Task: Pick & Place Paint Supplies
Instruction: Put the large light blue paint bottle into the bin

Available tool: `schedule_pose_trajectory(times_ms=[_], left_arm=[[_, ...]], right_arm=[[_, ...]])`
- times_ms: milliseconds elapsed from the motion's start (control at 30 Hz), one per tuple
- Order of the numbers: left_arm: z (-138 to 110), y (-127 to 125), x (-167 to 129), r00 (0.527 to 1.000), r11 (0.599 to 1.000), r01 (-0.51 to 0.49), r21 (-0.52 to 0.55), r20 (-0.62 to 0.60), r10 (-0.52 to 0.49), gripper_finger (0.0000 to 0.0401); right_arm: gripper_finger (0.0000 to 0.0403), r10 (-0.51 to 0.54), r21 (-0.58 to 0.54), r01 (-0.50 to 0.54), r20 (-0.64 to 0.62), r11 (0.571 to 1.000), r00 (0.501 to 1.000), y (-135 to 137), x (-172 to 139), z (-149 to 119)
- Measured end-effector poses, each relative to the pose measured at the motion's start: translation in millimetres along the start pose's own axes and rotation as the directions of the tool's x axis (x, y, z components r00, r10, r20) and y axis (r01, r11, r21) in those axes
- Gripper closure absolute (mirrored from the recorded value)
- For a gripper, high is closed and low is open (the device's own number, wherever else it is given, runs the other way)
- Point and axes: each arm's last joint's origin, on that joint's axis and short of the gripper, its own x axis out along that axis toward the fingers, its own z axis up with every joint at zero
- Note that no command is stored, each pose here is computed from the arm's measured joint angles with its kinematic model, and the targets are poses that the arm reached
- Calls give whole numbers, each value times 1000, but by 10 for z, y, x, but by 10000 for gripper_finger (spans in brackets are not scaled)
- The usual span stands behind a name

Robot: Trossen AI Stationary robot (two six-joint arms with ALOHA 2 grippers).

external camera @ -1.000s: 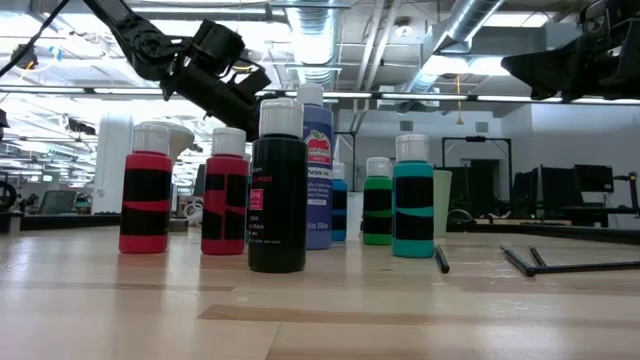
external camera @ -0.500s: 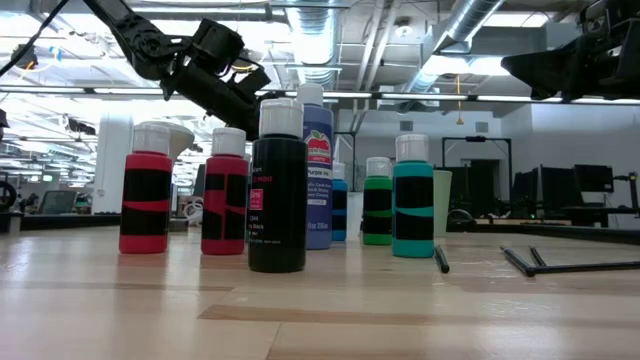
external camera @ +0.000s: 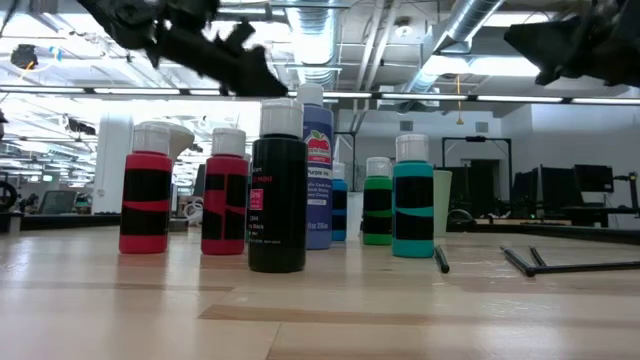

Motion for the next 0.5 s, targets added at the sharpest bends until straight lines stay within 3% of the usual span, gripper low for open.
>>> schedule_pose_trajectory(times_ms=[100, 200, 300, 500], left_arm=[[128, -57, -204, 998, 999, 52, 8, 18, -52, 175], [142, -167, -303, 993, 993, 119, 25, -11, -119, 189], [99, -269, -267, 988, 988, 154, 32, -37, -153, 234], [-190, -344, 6, 976, 991, 134, 0, -175, -132, 374]], right_arm=[[315, -4, -1, 4, 3, 1000, 1000, -2, 0, 3], [298, -4, 0, 4, 2, 1000, 1000, -2, 0, 3], [287, -4, 1, 4, 1, 1000, 1000, -1, 0, 2], [279, 0, 0, 0, -9, 1000, 1000, 2, 2, -9]])
